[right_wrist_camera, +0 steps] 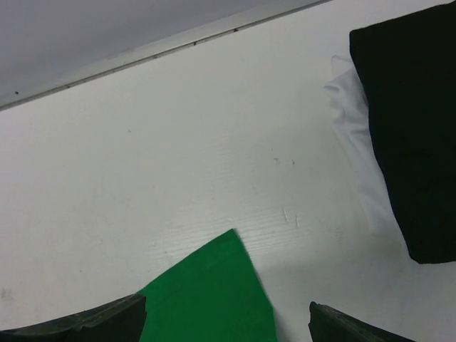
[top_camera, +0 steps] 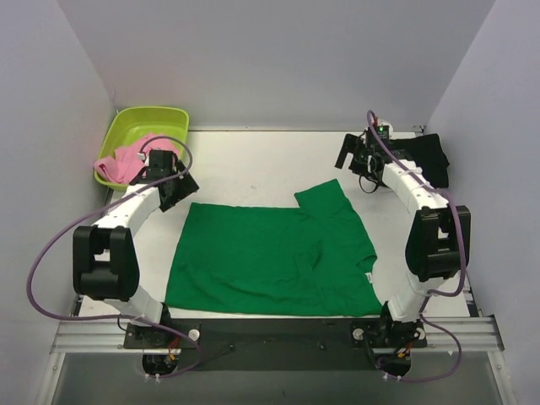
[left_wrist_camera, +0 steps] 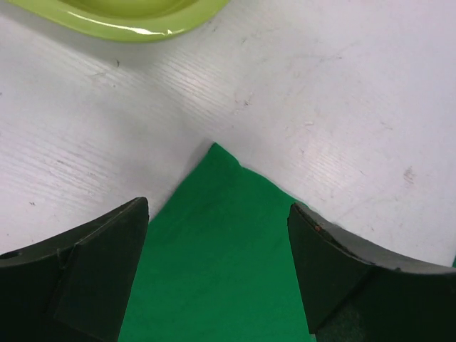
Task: Fold and stack the t-shirts
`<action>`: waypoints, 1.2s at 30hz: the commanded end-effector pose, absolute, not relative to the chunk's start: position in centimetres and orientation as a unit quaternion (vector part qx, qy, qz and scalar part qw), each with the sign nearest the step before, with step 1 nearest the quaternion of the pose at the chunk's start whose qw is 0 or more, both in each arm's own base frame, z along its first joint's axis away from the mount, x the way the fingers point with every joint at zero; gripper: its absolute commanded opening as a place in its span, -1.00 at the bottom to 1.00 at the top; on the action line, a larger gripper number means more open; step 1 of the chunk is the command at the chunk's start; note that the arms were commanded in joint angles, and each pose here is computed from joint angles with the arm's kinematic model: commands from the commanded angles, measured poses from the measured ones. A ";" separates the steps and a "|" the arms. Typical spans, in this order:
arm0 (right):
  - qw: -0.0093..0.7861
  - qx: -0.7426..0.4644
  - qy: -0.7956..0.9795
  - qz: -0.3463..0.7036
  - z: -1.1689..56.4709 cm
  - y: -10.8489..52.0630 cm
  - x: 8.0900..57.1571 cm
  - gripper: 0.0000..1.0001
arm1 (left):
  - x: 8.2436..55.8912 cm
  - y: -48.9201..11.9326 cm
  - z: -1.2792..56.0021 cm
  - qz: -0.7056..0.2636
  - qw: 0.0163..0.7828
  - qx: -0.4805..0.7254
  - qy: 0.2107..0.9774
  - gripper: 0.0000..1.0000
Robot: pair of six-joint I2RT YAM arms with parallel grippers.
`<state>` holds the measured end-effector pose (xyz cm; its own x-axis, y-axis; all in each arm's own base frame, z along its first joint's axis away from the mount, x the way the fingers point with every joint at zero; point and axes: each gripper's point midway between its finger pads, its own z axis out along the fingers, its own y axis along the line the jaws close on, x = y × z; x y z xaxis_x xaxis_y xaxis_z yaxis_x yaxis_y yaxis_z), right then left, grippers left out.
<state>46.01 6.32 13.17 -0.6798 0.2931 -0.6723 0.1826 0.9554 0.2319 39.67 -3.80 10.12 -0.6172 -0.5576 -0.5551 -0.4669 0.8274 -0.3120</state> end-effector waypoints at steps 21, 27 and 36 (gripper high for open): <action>0.334 0.107 0.931 0.103 9.9 7.0 45.9 0.97 | 44.8 -4.7 3.0 -0.116 0.270 -0.191 0.937 0.17; 0.327 0.110 0.933 0.099 9.4 7.0 45.7 0.97 | 44.3 -5.0 2.8 -0.124 0.267 -0.191 0.936 0.12; 0.323 0.115 0.934 0.104 9.4 7.0 45.5 0.96 | 42.3 -4.9 2.8 -0.102 0.249 -0.187 0.945 0.05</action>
<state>45.69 7.08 9.55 -0.7584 0.2767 -0.5902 0.1459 0.9545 0.2600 43.34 -4.86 2.49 -0.7918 -0.4298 -0.4340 -0.3165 0.8964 -0.3102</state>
